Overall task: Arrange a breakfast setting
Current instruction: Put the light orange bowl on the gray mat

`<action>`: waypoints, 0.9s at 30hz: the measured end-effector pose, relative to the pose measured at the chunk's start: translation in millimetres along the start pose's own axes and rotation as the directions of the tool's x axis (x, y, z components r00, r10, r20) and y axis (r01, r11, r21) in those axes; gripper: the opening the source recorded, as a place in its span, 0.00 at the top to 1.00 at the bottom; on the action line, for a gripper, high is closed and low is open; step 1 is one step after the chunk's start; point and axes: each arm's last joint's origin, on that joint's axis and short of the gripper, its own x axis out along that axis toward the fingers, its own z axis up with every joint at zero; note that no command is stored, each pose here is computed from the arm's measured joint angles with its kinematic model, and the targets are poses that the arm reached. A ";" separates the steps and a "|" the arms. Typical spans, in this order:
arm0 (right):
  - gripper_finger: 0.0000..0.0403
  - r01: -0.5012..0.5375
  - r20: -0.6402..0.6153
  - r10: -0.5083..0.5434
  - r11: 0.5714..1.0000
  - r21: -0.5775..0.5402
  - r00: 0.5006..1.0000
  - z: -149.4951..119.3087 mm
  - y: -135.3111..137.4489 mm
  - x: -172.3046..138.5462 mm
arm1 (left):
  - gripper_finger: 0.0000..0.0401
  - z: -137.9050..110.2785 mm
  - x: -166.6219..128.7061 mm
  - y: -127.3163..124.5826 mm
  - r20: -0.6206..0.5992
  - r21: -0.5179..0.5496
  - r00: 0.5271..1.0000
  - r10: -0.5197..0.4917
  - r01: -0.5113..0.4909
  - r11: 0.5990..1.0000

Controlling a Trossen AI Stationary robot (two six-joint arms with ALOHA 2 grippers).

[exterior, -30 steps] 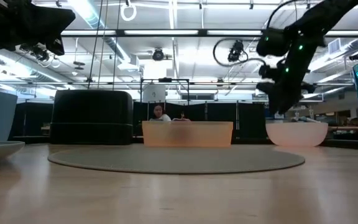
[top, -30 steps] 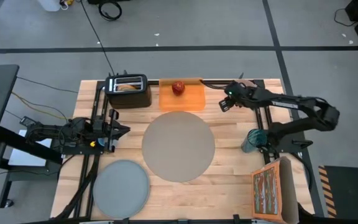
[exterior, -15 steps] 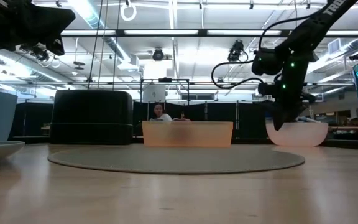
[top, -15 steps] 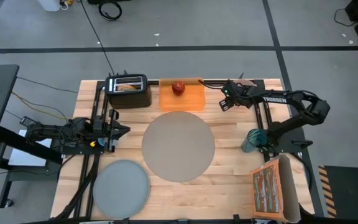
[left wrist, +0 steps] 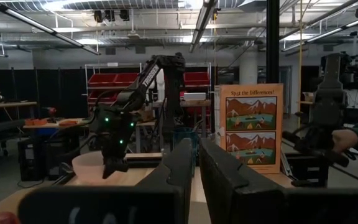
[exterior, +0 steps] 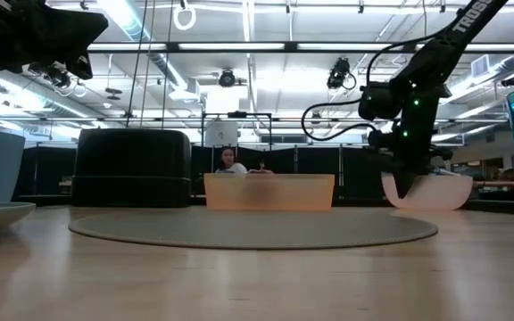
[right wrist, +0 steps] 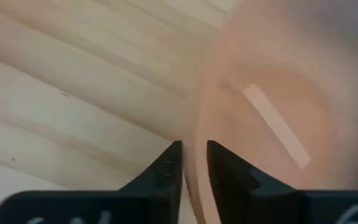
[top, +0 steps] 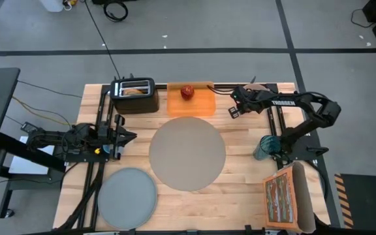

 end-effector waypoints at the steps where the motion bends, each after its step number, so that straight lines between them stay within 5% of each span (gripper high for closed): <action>1: 0.87 -0.004 0.007 0.004 1.000 0.002 1.000 0.6 -0.3 -1.3 | 0.90 0.1 0.0 0.0 0.000 0.000 1.000 0.000 0.000 1.000; 4: 0.96 -0.016 0.029 0.017 1.000 -0.013 0.999 1.8 -1.6 -6.8 | 0.90 -0.1 0.0 0.0 0.000 0.001 1.000 0.000 0.000 1.000; 11: 0.96 -0.076 0.143 0.089 0.993 -0.095 0.986 7.4 5.2 -41.8 | 0.90 0.3 0.0 0.0 0.003 0.002 1.000 0.000 0.000 1.000; 15: 0.97 -0.127 0.215 0.180 0.963 -0.239 0.960 10.3 24.1 -76.8 | 0.90 2.8 -0.1 0.1 0.029 0.004 1.000 0.001 -0.001 1.000; 18: 0.97 -0.168 0.266 0.289 0.901 -0.399 0.920 9.6 48.0 -106.9 | 0.90 4.6 -0.1 0.2 0.048 0.026 0.999 0.002 -0.003 1.000; 22: 0.97 -0.181 0.248 0.444 0.723 -0.667 0.861 -5.4 83.3 -138.5 | 0.90 5.7 -0.2 0.2 0.060 0.029 0.998 0.002 -0.004 1.000; 27: 0.97 -0.152 0.084 0.632 0.311 -0.938 0.770 -38.5 122.8 -158.6 | 0.90 5.7 -0.2 0.2 0.059 0.037 0.998 0.002 -0.004 0.999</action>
